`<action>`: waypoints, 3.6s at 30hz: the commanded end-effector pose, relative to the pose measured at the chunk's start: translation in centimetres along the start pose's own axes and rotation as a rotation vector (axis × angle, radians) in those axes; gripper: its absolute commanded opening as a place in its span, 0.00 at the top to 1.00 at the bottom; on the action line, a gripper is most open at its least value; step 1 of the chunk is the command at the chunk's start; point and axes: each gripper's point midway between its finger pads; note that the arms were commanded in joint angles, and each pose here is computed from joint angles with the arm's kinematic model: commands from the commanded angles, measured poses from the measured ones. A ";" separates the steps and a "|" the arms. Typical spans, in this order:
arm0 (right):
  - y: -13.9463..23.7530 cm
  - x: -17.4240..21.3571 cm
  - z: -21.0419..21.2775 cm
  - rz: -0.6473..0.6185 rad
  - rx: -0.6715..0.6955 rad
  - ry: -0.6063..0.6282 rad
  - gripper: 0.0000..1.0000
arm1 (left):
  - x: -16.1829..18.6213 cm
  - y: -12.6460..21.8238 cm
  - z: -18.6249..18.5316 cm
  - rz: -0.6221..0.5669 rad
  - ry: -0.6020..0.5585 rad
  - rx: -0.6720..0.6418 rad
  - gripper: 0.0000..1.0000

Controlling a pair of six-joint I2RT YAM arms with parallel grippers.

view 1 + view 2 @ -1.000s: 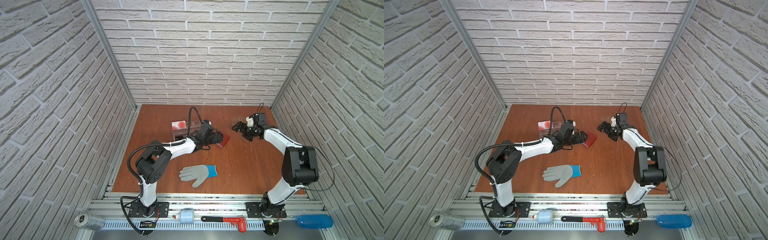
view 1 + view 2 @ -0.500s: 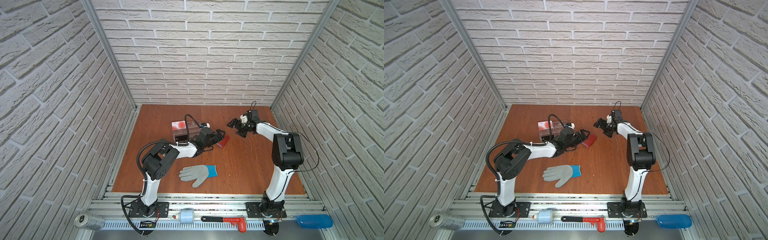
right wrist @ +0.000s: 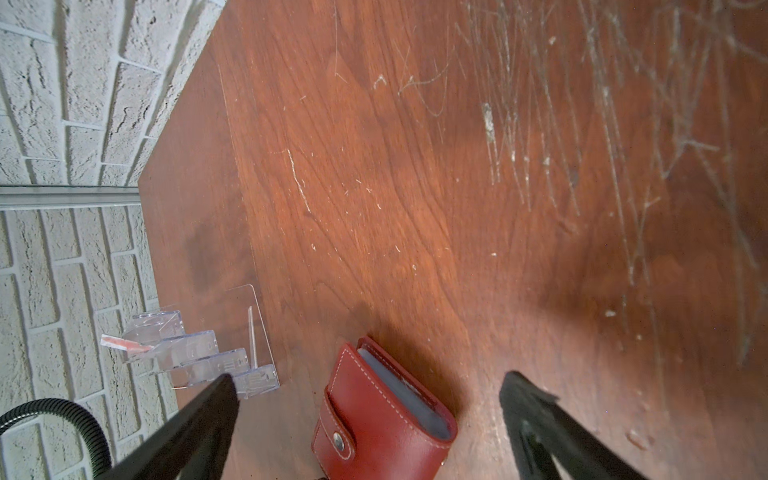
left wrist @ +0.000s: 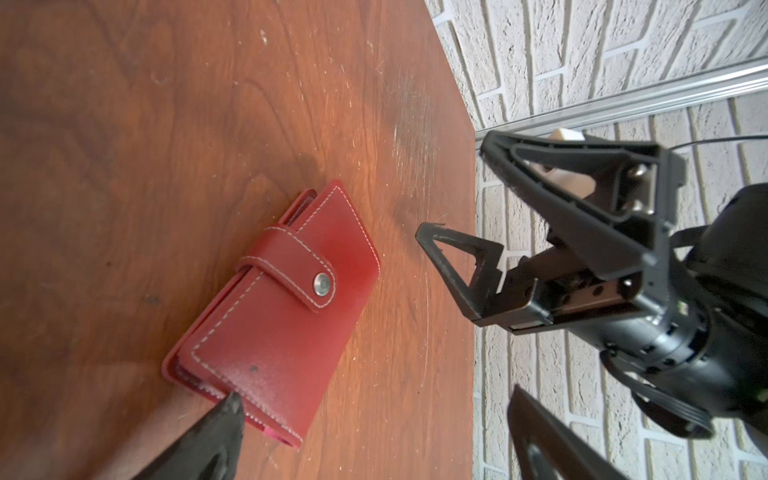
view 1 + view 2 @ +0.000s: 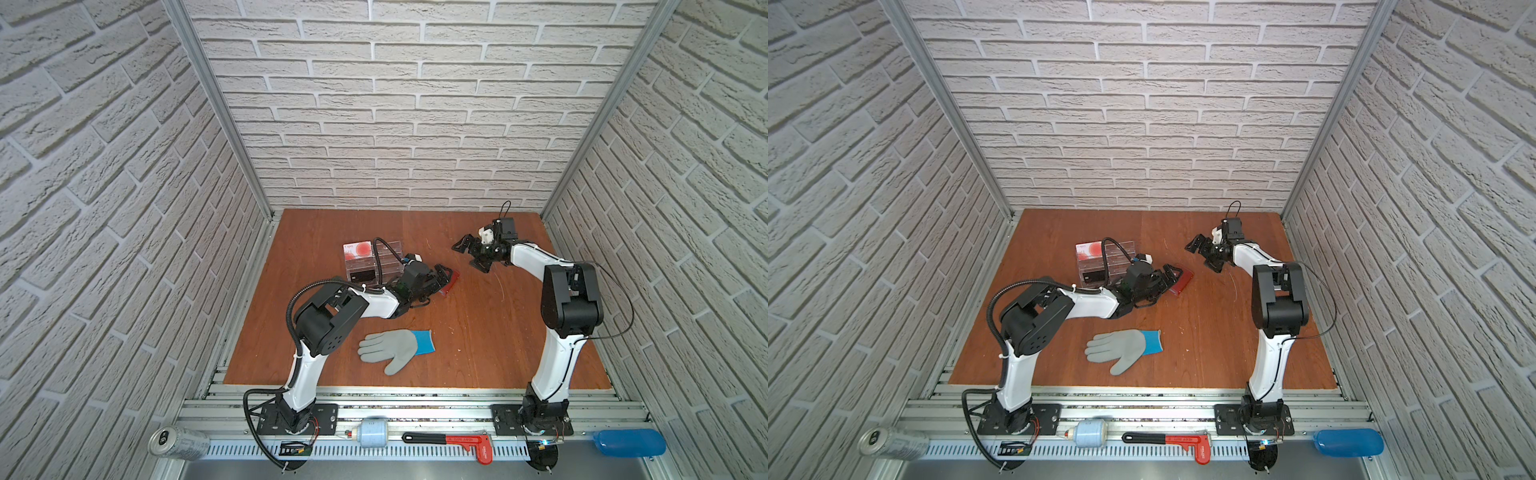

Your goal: Take the credit cards out of the card holder

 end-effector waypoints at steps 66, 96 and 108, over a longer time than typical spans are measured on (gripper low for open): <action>2.6 11.6 4.4 0.068 -0.139 0.034 0.01 | -9.0 6.1 -2.5 -0.064 -0.135 0.000 0.02; -3.4 6.3 3.8 0.223 0.073 0.330 0.16 | -4.1 4.0 -0.4 0.055 -0.143 -0.013 0.02; -2.3 10.2 3.1 0.250 0.034 0.259 0.25 | -3.7 3.5 2.8 0.094 -0.190 -0.091 0.02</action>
Point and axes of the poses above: each gripper's point midway between its finger pads, its own y axis back along the fingers, its own z axis along the line the jaws close on, x = y × z, and after that the axes turned 6 degrees about y, right-handed
